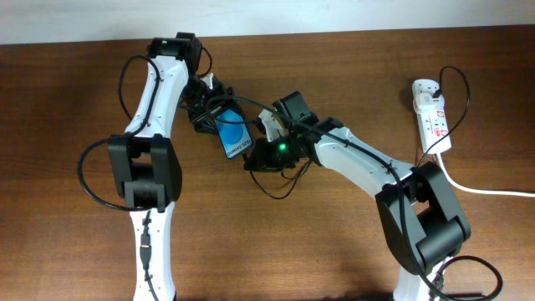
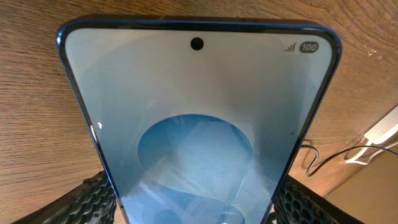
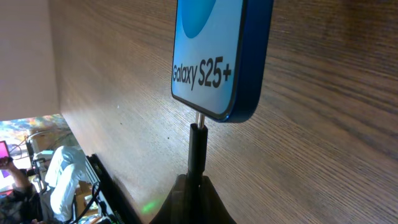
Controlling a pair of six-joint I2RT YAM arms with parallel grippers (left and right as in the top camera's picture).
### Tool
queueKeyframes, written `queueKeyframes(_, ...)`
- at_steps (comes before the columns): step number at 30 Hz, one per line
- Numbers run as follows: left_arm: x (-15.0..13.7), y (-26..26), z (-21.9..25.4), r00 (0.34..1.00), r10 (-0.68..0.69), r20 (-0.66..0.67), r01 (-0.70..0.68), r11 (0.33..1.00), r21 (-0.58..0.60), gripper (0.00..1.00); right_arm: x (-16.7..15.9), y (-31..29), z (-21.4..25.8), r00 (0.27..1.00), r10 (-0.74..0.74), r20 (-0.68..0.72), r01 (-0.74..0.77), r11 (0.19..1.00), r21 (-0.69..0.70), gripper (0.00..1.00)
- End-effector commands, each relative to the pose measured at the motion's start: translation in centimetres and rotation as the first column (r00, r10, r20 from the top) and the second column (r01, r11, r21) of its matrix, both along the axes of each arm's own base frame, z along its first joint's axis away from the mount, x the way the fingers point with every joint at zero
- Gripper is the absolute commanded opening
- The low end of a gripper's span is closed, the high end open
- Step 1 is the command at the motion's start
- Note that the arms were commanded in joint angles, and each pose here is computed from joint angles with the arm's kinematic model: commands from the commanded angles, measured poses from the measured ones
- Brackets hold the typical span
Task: Plug charger to phone and switch on socket
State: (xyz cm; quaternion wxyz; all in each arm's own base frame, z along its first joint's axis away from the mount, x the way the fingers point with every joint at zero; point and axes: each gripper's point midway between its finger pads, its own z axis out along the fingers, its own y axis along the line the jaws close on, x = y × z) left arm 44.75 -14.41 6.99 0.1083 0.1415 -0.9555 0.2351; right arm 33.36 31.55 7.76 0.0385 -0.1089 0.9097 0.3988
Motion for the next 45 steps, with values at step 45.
queueKeyframes(45,-0.1,-2.0,1.9,1.000,-0.007,0.004,0.008,0.993,-0.122,0.00,1.7,-1.6,-1.0,0.998,-0.060,0.016,0.060,0.997,-0.037,0.04)
